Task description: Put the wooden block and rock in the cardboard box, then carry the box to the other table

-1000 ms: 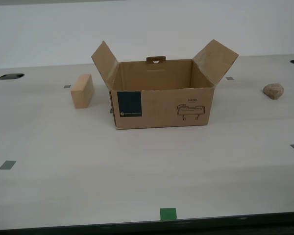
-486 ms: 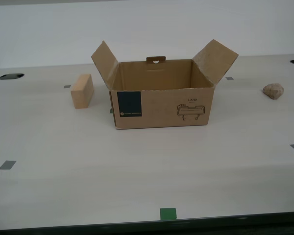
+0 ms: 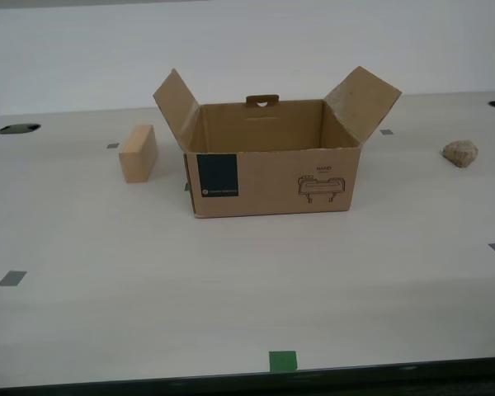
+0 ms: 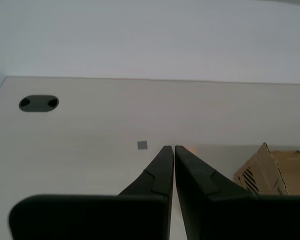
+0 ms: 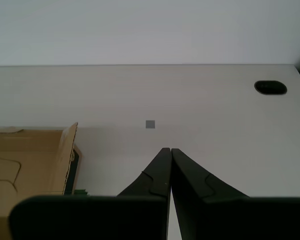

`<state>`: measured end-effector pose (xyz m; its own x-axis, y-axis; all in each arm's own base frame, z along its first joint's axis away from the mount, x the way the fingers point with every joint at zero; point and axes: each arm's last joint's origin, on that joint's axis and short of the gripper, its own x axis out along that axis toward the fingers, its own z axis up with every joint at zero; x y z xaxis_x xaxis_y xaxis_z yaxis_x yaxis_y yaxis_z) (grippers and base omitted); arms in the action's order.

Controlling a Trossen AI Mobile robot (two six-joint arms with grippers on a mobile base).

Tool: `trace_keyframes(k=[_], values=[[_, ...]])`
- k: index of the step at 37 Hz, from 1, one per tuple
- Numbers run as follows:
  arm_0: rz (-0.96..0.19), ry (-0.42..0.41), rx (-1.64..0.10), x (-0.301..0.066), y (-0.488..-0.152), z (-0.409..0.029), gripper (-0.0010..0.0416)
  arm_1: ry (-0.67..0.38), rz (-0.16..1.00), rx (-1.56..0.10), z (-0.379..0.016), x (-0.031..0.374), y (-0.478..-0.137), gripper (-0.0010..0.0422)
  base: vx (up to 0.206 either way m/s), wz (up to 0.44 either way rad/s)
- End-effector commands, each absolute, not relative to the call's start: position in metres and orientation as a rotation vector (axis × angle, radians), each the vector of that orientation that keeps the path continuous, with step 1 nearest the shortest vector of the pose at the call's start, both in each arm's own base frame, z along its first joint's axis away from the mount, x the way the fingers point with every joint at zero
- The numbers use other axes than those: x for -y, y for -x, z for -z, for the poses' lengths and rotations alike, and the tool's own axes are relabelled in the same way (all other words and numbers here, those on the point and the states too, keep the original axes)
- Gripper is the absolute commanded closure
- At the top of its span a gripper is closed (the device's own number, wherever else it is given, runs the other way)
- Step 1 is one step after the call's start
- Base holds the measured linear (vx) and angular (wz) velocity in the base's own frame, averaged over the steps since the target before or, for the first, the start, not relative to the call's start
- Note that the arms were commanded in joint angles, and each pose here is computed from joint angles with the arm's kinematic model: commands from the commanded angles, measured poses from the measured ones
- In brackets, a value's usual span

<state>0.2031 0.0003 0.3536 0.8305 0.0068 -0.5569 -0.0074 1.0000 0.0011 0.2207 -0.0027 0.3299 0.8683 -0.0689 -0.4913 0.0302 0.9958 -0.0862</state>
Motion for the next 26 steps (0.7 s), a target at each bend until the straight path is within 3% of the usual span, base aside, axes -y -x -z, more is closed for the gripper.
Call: trace_keyframes(k=[1, 9, 14, 26], values=[[-0.007, -0.003, -0.620, 0.000, -0.196, -0.367, 0.0407, 0.088, 0.051, -0.569, -0.335, 0.003, -0.219, 0.0413, 0.000, 0.000], [-0.006, -0.005, -0.738, 0.000, -0.187, -0.387, 0.0407, 0.105, 0.048, -0.720, -0.339, 0.004, -0.235, 0.0413, 0.000, 0.000], [0.011, -0.043, -0.834, 0.000, -0.185, -0.390, 0.0407, 0.127, 0.118, -0.799, -0.342, 0.006, -0.251, 0.0413, 0.000, 0.000], [0.025, -0.069, -0.877, 0.000, -0.190, -0.387, 0.0406, 0.122, 0.173, -0.981, -0.338, 0.016, -0.282, 0.0412, 0.000, 0.000]])
